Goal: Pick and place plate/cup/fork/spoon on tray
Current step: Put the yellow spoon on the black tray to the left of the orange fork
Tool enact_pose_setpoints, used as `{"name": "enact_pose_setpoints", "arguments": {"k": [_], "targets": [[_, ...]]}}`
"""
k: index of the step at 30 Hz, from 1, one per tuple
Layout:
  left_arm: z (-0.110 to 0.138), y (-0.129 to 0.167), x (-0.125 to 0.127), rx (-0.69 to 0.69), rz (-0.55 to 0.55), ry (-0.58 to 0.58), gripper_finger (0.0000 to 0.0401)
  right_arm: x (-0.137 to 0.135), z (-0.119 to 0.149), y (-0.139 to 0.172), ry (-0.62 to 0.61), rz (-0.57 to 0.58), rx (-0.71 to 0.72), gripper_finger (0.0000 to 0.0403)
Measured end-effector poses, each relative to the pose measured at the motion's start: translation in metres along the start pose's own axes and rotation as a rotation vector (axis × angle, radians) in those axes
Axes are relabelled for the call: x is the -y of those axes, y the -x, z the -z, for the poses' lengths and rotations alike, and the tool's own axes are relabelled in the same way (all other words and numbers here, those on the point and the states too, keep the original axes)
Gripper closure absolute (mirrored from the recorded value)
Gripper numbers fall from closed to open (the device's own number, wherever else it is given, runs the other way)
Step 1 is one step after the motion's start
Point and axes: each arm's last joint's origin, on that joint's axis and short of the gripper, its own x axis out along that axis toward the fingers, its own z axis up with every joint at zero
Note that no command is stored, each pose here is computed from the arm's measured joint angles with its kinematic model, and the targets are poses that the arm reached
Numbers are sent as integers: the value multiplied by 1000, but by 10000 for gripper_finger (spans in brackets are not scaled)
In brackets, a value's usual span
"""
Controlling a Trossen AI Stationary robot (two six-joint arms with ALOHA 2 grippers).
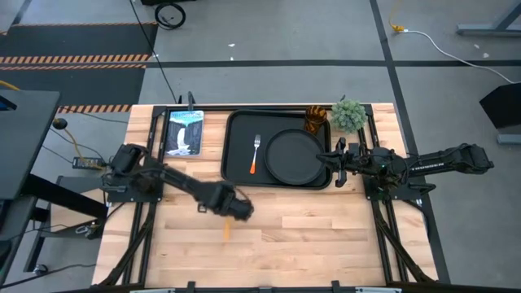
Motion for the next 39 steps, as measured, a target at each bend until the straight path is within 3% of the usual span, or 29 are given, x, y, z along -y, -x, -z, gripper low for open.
{"name": "enact_pose_setpoints", "arguments": {"k": [8, 18, 24, 30, 39], "targets": [[-72, 3, 5, -3, -80, 16, 353, 0, 0, 0, 0, 0, 0, 380], [-185, -2, 7, 81, 99, -9, 352, 0, 0, 0, 0, 0, 0, 380], [-238, -24, -11, 125, 33, -22, 355, 0, 0, 0, 0, 0, 0, 380], [-260, -50, -10, 131, 62, -97, 356, 0, 0, 0, 0, 0, 0, 380], [-253, -53, -6, 117, 71, -116, 356, 0, 0, 0, 0, 0, 0, 380]]}}
